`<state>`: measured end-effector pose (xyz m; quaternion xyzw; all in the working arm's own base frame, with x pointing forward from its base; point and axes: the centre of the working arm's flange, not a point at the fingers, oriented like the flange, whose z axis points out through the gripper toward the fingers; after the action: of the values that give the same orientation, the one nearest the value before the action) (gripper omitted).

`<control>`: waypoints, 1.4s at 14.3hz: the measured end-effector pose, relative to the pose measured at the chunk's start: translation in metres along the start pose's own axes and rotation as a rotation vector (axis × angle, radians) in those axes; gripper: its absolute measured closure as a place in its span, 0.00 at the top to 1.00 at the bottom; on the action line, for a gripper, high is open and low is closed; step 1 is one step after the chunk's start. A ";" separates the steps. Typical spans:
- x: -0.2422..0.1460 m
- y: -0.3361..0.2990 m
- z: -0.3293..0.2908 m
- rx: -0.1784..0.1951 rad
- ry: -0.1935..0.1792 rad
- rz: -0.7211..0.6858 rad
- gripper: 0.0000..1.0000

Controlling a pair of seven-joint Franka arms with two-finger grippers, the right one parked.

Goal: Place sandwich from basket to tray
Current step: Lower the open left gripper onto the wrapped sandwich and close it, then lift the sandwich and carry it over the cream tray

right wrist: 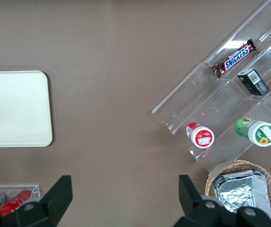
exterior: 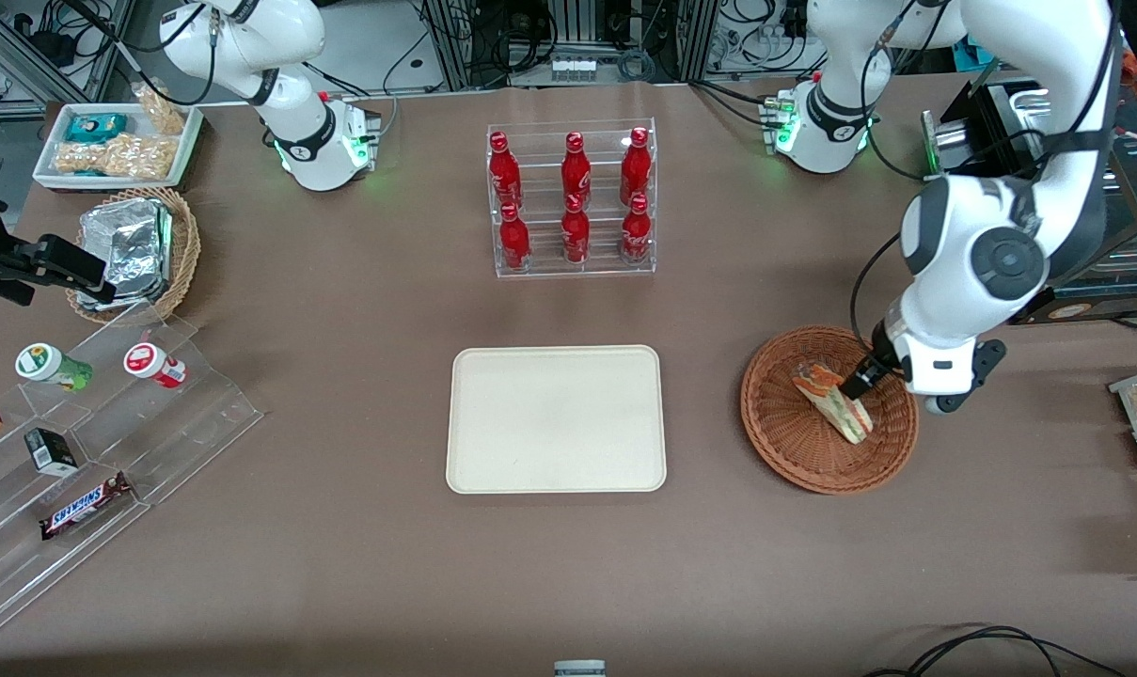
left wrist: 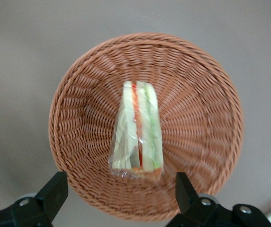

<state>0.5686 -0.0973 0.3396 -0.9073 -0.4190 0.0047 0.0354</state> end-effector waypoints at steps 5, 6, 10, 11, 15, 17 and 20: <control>0.002 0.009 0.056 0.044 -0.011 -0.102 1.00; 0.002 0.010 0.064 0.045 -0.013 -0.107 1.00; 0.004 0.015 0.078 0.048 -0.028 -0.136 0.96; 0.004 0.016 0.079 0.047 -0.032 -0.140 0.87; 0.006 0.020 0.071 0.041 -0.030 -0.142 0.45; 0.010 0.027 0.048 0.084 -0.048 -0.136 0.27; 0.009 0.047 -0.011 0.136 -0.079 -0.052 0.16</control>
<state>0.6103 -0.1211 0.3472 -0.8907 -0.4423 0.0680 0.0807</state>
